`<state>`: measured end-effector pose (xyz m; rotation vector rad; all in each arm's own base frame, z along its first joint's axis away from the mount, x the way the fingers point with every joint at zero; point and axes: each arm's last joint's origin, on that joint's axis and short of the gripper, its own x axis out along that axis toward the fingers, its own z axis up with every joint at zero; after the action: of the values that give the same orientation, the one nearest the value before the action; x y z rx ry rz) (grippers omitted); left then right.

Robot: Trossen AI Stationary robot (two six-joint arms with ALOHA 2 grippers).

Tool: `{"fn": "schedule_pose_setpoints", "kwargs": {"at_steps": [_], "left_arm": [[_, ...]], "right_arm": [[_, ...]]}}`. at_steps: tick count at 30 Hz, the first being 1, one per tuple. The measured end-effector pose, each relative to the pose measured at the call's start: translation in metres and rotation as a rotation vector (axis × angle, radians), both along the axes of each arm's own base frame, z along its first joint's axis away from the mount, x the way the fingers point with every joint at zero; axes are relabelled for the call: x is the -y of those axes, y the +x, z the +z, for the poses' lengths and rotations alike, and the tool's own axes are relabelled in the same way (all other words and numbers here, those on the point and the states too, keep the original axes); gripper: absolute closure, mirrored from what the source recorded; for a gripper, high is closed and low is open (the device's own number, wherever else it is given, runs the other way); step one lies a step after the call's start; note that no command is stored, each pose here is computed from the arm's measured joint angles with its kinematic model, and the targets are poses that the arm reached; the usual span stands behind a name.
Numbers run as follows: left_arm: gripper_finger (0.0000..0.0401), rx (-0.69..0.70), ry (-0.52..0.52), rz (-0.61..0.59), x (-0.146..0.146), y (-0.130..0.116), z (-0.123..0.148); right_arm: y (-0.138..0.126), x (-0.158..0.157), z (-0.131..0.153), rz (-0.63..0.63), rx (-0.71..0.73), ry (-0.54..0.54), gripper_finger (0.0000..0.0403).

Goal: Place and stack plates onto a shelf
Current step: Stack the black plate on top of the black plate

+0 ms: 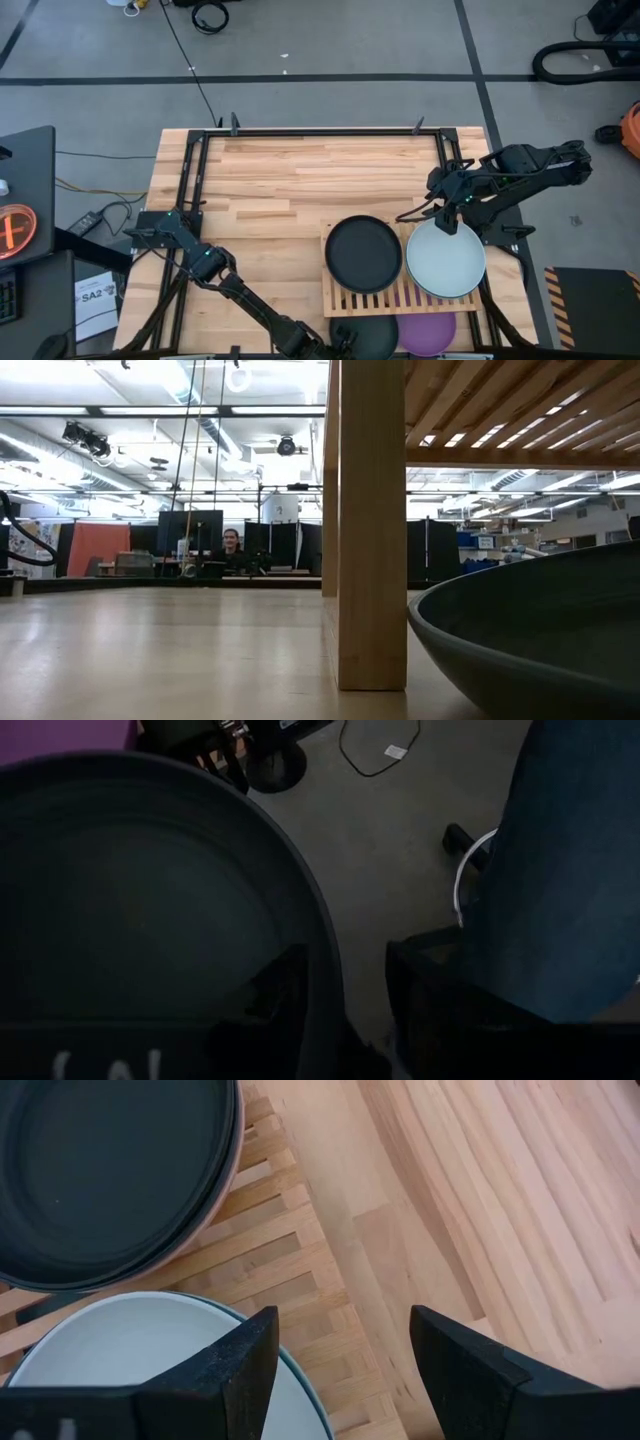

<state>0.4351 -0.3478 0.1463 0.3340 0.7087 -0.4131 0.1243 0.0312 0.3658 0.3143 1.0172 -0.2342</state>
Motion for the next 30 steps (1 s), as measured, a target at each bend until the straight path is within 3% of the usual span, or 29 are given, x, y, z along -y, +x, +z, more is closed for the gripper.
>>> {"fn": "schedule_pose_setpoints", "kwargs": {"at_steps": [30], "left_arm": [[0.0260,0.018,-0.013,-0.004,0.0020,0.0007,0.0000]], "right_arm": [[0.0001,0.0000,0.0000,0.020,-0.001,-0.011,0.0171]]}}
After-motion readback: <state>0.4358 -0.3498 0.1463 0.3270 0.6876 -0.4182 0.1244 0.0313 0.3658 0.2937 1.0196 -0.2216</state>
